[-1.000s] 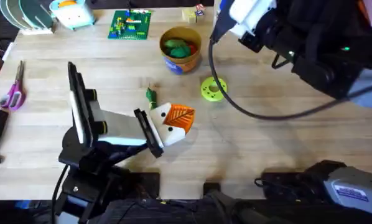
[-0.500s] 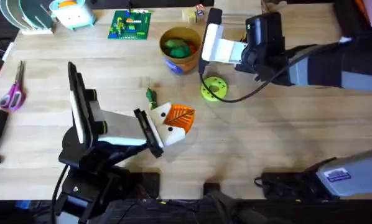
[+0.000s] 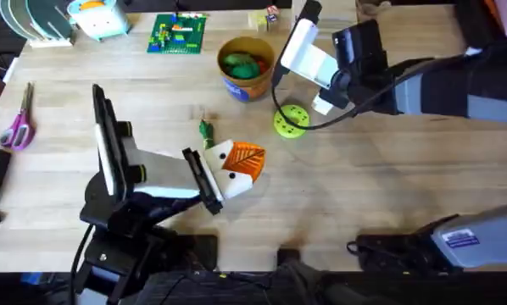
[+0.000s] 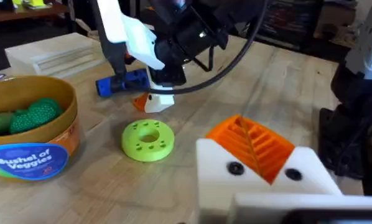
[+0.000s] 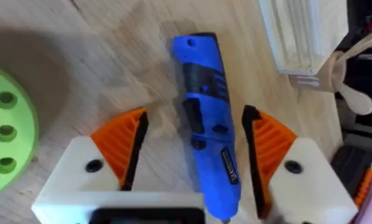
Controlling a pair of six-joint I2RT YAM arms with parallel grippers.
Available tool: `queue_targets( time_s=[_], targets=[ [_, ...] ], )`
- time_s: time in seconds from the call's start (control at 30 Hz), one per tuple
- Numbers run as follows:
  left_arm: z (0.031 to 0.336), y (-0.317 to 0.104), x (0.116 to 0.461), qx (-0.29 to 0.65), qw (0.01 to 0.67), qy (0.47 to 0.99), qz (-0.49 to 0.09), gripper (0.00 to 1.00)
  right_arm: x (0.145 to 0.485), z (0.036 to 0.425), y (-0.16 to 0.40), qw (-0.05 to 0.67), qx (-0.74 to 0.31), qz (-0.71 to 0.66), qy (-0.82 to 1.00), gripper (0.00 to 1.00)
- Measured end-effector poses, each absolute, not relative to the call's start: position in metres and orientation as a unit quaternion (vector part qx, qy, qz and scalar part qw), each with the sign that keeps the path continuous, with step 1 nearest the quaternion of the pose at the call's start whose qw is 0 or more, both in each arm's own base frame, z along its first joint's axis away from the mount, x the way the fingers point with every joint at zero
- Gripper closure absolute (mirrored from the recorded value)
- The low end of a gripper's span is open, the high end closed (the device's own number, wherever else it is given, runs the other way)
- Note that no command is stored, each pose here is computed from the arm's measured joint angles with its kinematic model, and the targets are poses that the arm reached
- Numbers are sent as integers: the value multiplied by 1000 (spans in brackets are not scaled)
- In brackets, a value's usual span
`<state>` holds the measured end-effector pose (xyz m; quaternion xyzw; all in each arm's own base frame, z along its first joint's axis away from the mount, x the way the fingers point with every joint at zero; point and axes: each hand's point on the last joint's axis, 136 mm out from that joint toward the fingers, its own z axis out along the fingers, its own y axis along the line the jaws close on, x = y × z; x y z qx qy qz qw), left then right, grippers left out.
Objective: Pick up the gripper from the table and insert it into the empty holder that is missing its gripper. Then pick up a screw, insert it into the mounting hole, and use the screwdriver to tighten it. Finally, clean up the table by picking up the vegetable and placing it into the bucket.
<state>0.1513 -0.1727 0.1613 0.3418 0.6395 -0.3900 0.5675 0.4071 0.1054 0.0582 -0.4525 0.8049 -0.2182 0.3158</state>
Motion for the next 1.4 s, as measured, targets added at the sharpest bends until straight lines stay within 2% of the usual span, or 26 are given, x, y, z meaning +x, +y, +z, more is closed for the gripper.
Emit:
queue_targets(
  time_s=[0.1,0.13,0.3,0.33,0.57,0.8,0.97,1.13,1.23,1.4],
  targets=[
    [161,-173,151,342,568,639,-389,975,405,65,106,328,-422,-203,820,119],
    [161,-173,151,342,568,639,-389,876,406,69,107,336,-412,-198,824,119],
    [161,-173,151,343,569,639,-389,82,408,113,109,395,-358,-182,826,119],
    [161,-173,151,342,568,639,-389,29,408,122,109,407,-350,-179,824,119],
    [161,-172,153,341,571,640,-386,8,402,186,107,488,-275,-150,815,119],
    [174,-156,178,299,624,647,-321,8,396,209,117,524,-235,-87,814,118],
    [181,-126,195,223,620,710,-248,9,392,207,132,526,-231,-31,818,117],
    [213,-89,197,154,603,764,-167,8,391,206,138,526,-205,6,826,117],
    [218,-74,198,129,565,805,-129,8,390,206,139,525,-193,18,829,117],
    [202,-62,205,113,459,877,-81,9,390,206,140,525,-185,27,830,117]
  ],
)
